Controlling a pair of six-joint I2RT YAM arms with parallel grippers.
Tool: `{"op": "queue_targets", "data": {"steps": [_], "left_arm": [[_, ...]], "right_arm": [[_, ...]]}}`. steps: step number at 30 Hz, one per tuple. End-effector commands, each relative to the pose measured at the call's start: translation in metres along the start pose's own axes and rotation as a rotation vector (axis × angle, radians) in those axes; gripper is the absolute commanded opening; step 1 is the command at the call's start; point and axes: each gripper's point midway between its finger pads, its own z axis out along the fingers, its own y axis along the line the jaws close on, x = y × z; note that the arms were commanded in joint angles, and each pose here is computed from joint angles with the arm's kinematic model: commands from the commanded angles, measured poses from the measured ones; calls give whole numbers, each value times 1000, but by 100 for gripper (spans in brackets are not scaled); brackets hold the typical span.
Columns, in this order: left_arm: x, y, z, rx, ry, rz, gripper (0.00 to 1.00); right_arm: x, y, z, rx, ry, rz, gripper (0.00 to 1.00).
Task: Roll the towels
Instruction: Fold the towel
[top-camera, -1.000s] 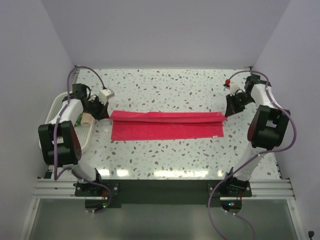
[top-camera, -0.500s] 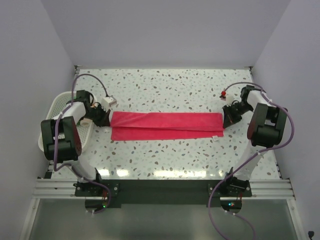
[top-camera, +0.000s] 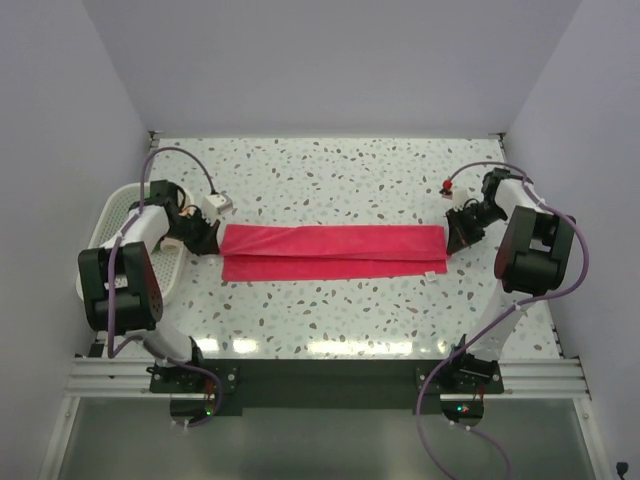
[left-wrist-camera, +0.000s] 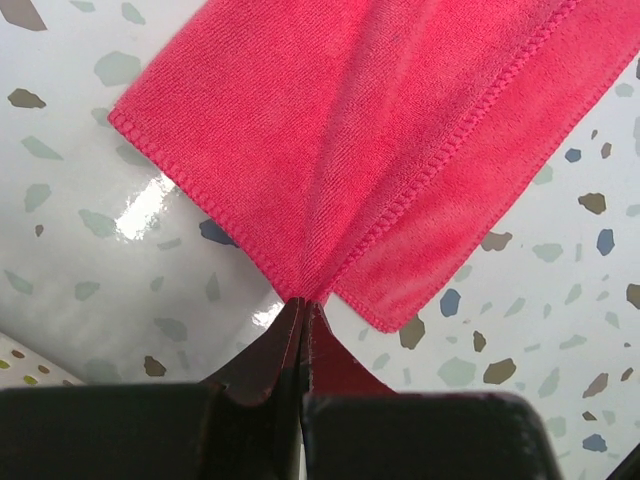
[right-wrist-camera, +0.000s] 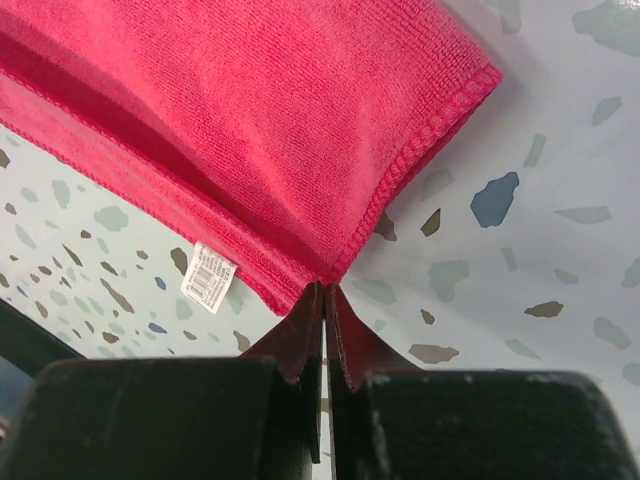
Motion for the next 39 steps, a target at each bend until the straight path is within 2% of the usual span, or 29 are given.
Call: {"op": "queue_targets", "data": {"steps": [1, 11, 24, 35, 39], "left_arm": [[-2, -11, -11, 15, -15, 36, 0], [-9, -31, -24, 91, -36, 69, 0], [38, -28, 4, 79, 77, 25, 0], [13, -22, -17, 79, 21, 59, 0], [17, -27, -18, 99, 32, 79, 0]], "right_arm": [[-11, -5, -14, 33, -38, -31, 0], [-15, -7, -17, 47, -46, -36, 0], [-5, -8, -12, 52, -17, -45, 0], [-17, -5, -34, 59, -53, -60, 0], [-14, -4, -36, 62, -52, -64, 0]]}}
